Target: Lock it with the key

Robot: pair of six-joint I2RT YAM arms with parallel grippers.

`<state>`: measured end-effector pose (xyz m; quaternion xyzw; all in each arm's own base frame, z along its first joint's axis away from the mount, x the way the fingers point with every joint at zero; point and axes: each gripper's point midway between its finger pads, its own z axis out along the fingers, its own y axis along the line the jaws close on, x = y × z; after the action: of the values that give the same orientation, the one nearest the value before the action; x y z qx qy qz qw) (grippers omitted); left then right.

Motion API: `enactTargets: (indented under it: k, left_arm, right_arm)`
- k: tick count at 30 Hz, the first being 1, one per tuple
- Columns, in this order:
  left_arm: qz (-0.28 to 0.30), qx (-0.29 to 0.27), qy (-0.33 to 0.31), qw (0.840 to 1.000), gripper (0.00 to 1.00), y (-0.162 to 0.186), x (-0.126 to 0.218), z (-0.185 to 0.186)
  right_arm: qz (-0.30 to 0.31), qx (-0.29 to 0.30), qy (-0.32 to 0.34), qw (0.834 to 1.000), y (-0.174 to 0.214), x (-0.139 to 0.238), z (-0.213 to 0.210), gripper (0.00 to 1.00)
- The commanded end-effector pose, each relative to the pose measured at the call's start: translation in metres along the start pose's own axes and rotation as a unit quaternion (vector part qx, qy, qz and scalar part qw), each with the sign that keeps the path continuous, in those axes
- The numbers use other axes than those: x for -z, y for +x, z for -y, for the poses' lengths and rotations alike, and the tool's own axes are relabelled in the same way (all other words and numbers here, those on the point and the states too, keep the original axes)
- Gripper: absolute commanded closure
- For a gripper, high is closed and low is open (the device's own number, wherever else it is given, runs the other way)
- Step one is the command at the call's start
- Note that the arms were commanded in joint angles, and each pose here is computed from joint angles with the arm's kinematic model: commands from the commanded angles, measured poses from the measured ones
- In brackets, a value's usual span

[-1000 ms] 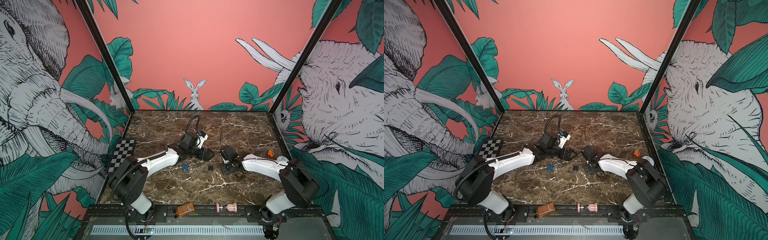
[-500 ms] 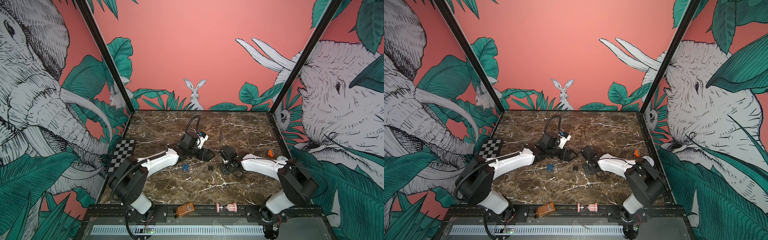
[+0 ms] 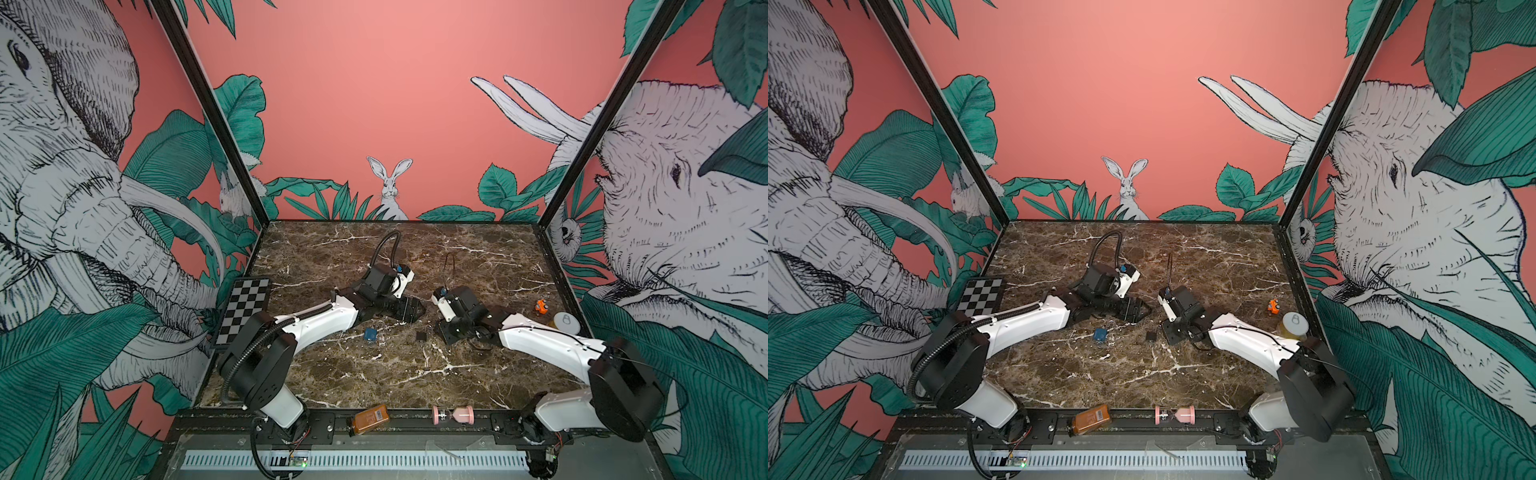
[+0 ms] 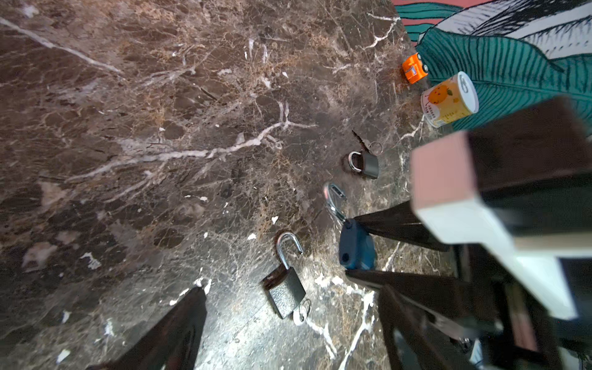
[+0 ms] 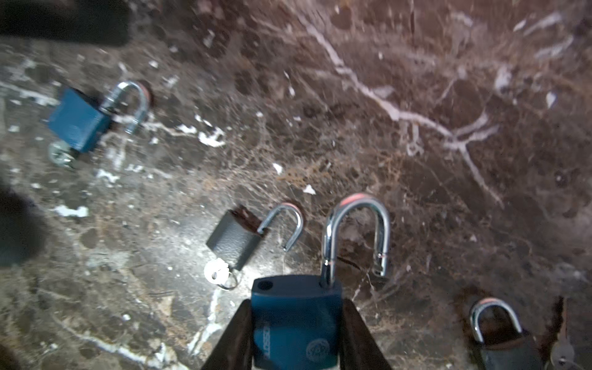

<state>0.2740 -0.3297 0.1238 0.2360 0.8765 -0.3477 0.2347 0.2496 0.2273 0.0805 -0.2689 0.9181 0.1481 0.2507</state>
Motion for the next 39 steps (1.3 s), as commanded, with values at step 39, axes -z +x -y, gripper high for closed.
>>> enactTargets:
  k: [39]
  left_arm:
    - [-0.031,0.060,0.163,0.984,0.57,-0.026,-0.028,0.050]
  right_arm:
    - [0.132,0.079,-0.080,0.985,-0.054,0.047,-0.038,0.66]
